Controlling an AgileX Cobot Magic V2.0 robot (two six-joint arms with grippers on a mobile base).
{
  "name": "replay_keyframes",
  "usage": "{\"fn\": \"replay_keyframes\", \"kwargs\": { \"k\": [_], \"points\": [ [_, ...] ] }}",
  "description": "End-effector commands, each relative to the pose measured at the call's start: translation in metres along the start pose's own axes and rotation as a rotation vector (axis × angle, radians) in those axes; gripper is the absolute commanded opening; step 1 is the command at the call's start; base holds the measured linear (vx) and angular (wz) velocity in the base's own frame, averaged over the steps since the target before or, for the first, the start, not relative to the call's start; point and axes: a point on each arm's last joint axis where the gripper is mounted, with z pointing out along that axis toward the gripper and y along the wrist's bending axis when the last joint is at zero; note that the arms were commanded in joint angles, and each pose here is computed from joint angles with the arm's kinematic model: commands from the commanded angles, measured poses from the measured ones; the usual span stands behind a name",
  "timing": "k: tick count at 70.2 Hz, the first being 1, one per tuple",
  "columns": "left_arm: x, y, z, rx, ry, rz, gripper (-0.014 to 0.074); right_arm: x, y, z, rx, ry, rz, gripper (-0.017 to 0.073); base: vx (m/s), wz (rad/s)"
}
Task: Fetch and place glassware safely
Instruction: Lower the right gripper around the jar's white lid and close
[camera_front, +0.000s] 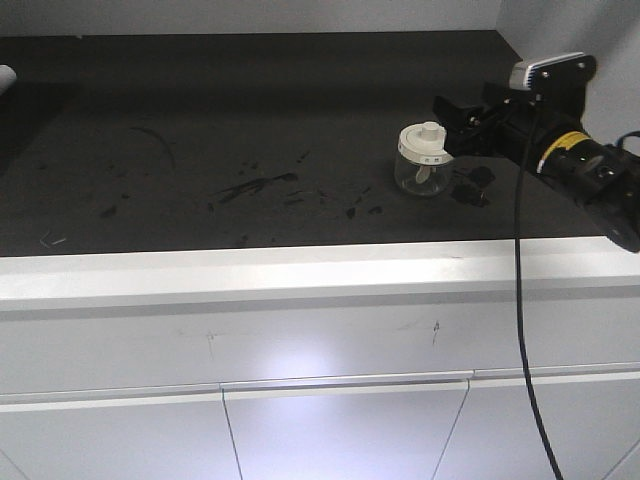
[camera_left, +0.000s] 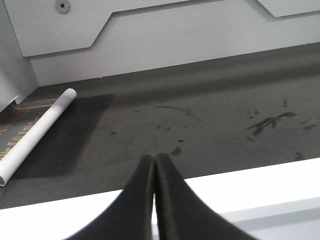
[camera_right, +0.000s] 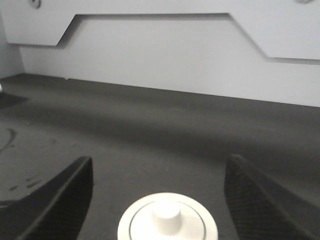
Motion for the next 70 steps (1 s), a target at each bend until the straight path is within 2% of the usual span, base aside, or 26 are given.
{"fn": "replay_keyframes", "kwargs": {
  "k": [1,8,21,35,46,52,59,70],
  "points": [
    [-0.016,0.001,-0.001,-0.001,-0.102,-0.012,-0.0007,-0.030,0.002,0.011,-0.059,-0.123,-0.029,0.0510,0.00,0.00],
    [-0.016,0.001,-0.001,-0.001,-0.102,-0.012,-0.0007,-0.022,0.002,0.032,-0.078,-0.114,-0.039,0.0510,0.00,0.00],
    [-0.016,0.001,-0.001,-0.001,-0.101,-0.012,-0.0007,-0.001,-0.006,0.059,-0.063,-0.077,-0.036,0.0509,0.00,0.00],
    [-0.016,0.001,-0.001,-0.001,-0.097,-0.012,-0.0007,0.013,-0.014,0.070,-0.025,-0.064,0.011,0.0509,0.00,0.00],
    [-0.016,0.001,-0.001,-0.001,-0.095,-0.012,-0.0007,0.016,-0.014,0.070,-0.017,-0.049,0.003,0.0484,0.00,0.00],
    [-0.016,0.001,-0.001,-0.001,-0.095,-0.012,-0.0007,0.016,-0.015,0.070,-0.015,-0.046,0.000,0.0429,0.00,0.00],
    [-0.016,0.001,-0.001,-0.001,-0.095,-0.012,-0.0007,0.017,-0.015,0.070,-0.010,-0.034,-0.003,0.0324,0.00,0.00],
    [-0.015,0.001,-0.001,-0.001,-0.093,-0.012,-0.0007,0.019,-0.014,0.070,-0.026,-0.017,-0.032,0.0078,0.00,0.00]
  ]
}}
